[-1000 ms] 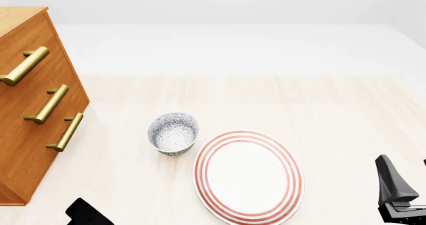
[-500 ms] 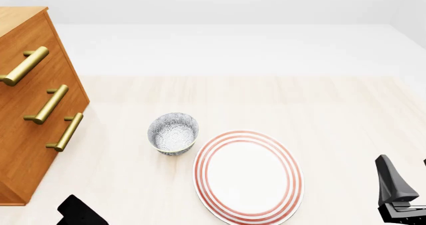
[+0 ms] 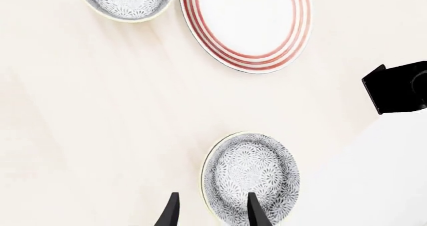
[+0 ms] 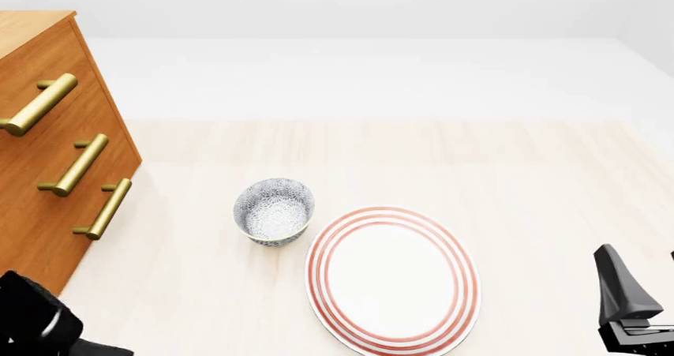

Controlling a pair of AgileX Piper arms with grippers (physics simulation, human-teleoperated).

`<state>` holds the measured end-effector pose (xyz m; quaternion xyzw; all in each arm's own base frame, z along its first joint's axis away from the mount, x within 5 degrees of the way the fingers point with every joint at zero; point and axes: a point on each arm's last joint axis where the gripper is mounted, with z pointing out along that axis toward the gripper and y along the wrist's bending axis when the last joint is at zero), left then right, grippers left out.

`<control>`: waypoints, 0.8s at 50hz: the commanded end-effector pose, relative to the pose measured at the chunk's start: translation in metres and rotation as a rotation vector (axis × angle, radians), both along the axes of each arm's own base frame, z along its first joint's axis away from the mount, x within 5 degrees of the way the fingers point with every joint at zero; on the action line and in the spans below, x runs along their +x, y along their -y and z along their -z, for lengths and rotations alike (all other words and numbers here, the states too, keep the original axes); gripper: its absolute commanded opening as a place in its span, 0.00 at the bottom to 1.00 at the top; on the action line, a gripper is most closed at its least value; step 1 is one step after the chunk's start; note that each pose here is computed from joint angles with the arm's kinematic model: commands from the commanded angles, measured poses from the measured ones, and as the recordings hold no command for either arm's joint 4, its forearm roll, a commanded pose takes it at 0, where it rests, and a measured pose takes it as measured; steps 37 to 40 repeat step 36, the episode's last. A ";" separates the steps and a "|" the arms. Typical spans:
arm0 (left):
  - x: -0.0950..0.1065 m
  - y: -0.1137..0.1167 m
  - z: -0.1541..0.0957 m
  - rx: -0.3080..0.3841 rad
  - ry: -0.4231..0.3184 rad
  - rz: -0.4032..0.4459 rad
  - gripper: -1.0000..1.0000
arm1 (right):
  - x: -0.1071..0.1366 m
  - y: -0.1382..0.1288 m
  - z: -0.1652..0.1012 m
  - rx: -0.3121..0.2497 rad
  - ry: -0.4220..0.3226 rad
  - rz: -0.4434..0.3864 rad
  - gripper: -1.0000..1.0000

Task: Stack the bowl in the middle on the bowl at the back.

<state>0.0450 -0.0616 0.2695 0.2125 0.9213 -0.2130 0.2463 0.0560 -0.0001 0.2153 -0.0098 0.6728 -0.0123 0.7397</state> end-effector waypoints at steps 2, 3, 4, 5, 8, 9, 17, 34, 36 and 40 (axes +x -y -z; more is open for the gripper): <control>-0.022 -0.037 -0.055 -0.143 0.136 -0.104 1.00 | -0.001 0.000 -0.004 0.008 0.015 0.004 1.00; -0.024 -0.039 -0.056 -0.148 0.146 -0.109 1.00 | -0.001 0.000 -0.005 0.009 0.018 0.005 1.00; -0.027 -0.043 -0.058 -0.153 0.162 -0.124 1.00 | -0.001 0.000 -0.007 0.004 0.023 0.003 1.00; -0.029 -0.046 -0.058 -0.167 0.164 -0.140 1.00 | -0.001 0.000 -0.008 0.001 0.025 0.003 1.00; -0.038 -0.055 -0.057 -0.180 0.179 -0.182 1.00 | -0.002 0.000 -0.013 0.001 0.031 0.004 1.00; -0.040 -0.057 -0.056 -0.184 0.181 -0.191 1.00 | -0.003 0.000 -0.014 0.000 0.033 0.005 1.00; -0.045 -0.062 -0.054 -0.192 0.213 -0.268 1.00 | -0.007 0.002 -0.031 0.006 0.059 0.031 1.00; -0.053 -0.066 -0.044 -0.195 0.253 -0.400 1.00 | -0.013 0.006 -0.056 0.024 0.102 0.131 1.00; -0.054 -0.067 -0.044 -0.197 0.258 -0.415 1.00 | -0.012 0.007 -0.056 0.028 0.102 0.145 1.00; -0.054 -0.067 -0.044 -0.197 0.258 -0.415 1.00 | -0.012 0.007 -0.056 0.028 0.102 0.145 1.00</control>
